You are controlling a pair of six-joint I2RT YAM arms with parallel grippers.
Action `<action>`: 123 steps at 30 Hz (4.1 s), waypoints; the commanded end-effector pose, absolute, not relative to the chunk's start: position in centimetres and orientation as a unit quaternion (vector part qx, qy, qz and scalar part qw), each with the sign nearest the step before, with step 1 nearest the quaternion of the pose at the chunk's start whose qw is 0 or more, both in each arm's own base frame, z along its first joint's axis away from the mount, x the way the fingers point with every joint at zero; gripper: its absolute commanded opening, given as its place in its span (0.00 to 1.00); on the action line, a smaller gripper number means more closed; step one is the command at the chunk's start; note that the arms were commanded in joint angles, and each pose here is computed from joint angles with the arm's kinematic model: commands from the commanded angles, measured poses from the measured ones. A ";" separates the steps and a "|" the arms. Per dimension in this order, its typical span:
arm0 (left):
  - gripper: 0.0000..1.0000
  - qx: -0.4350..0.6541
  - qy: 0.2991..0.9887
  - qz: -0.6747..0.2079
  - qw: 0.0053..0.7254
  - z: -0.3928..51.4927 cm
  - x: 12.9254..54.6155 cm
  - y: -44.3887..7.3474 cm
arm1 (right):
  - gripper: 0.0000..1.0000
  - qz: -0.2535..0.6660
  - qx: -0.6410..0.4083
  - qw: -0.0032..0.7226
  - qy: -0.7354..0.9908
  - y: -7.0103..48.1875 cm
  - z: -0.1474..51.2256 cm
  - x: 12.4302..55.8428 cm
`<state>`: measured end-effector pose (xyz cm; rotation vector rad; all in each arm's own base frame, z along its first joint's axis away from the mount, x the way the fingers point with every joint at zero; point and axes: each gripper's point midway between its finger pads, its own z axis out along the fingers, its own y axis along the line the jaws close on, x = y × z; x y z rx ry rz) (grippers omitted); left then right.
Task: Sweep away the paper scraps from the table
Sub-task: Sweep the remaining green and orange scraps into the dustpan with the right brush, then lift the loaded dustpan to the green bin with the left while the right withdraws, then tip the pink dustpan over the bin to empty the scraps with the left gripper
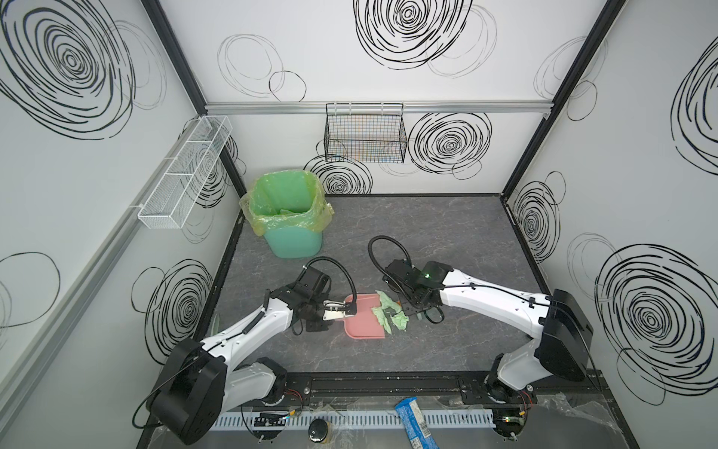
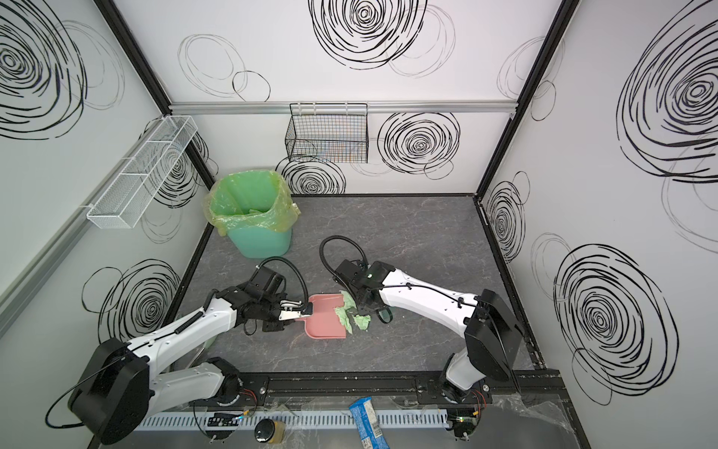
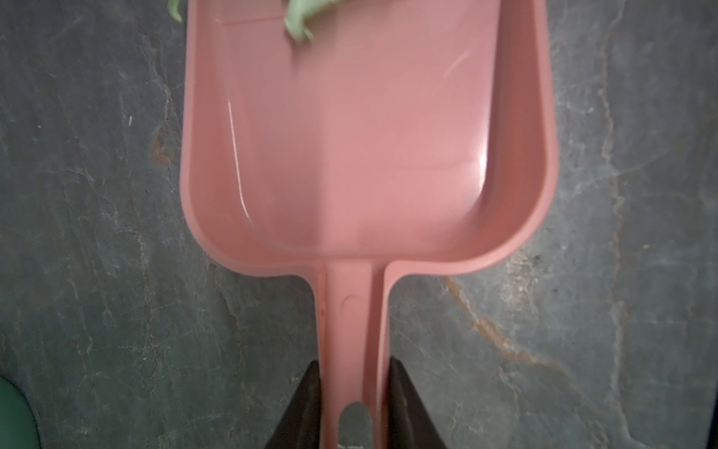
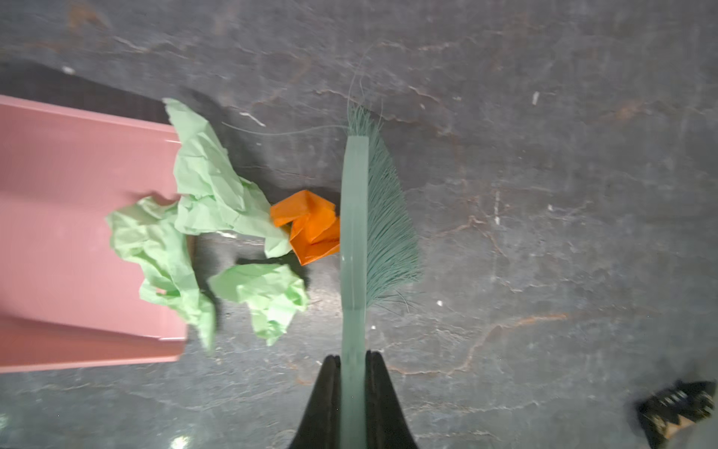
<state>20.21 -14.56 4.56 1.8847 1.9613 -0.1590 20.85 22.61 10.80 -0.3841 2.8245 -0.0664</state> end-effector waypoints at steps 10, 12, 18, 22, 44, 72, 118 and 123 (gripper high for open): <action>0.00 0.669 0.707 -0.075 0.218 4.6 21.2 -16.1 | 0.00 0.120 -0.179 0.115 0.970 30.8 12.3 18.8; 0.00 0.668 0.707 -0.079 0.219 4.5 21.2 -16.3 | 0.00 0.135 -0.179 0.123 0.967 31.3 13.4 18.9; 0.00 0.665 0.706 -0.088 0.227 4.6 21.1 -16.6 | 0.00 0.128 -0.154 0.172 0.965 29.5 17.0 20.2; 0.00 0.659 0.706 -0.102 0.239 5.1 21.1 -17.0 | 0.00 0.123 -0.115 0.213 0.963 26.4 20.0 21.5; 0.00 0.643 0.681 -0.127 0.326 16.8 23.6 -16.7 | 0.00 0.059 0.003 0.303 0.951 12.6 20.8 22.8; 0.00 0.595 0.724 0.028 0.347 33.3 35.1 1.6 | 0.00 0.069 -0.013 0.274 0.959 13.5 16.2 23.6; 0.00 0.610 0.593 0.440 0.288 47.6 40.8 7.0 | 0.00 0.075 -0.004 0.264 0.962 13.8 15.7 24.2; 0.00 0.632 0.618 0.304 0.356 45.0 36.3 1.1 | 0.00 0.161 0.010 0.341 0.926 15.4 20.1 26.3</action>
